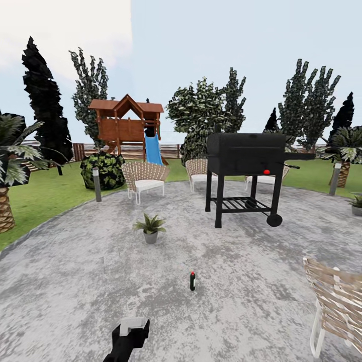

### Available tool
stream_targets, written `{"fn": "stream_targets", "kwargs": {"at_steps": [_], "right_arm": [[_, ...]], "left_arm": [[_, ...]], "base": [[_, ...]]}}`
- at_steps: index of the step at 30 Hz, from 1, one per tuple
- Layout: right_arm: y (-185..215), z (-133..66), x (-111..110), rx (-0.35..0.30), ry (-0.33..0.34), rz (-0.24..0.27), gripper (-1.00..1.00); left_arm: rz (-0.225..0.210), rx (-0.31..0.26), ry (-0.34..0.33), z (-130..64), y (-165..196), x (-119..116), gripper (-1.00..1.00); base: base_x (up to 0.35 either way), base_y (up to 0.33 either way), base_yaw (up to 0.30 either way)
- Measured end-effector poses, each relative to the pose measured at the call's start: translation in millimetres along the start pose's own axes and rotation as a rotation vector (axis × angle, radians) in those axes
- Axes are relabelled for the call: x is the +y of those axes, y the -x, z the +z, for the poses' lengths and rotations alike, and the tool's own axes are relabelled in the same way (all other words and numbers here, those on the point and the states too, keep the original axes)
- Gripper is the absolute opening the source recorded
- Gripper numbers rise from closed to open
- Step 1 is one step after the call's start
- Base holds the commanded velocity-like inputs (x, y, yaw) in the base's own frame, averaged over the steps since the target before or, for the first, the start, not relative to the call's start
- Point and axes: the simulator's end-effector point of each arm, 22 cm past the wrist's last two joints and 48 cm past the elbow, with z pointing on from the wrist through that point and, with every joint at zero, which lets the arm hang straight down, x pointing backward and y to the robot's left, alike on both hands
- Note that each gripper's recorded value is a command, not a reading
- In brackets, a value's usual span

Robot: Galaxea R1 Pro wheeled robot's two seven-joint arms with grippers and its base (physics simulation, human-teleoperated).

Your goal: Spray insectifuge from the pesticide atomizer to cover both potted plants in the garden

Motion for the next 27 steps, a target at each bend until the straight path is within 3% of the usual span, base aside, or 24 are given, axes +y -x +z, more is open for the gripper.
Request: {"fn": "stream_targets", "kwargs": {"at_steps": [20,27], "right_arm": [[-8.6,1.6,-14.5,0.022,-0.02,-0.003,1.0],[-13.6,2.4,-18.4,0.035,-0.029,-0.001,1.0]], "left_arm": [[-0.001,0.021,0.003,1.4,-10.3,1.4,1.0],[0.002,0.061,0.004,0.0,-29.3,3.0,1.0]], "base": [[0.0,0.0,0.0],[0.0,0.0,0.0]]}}
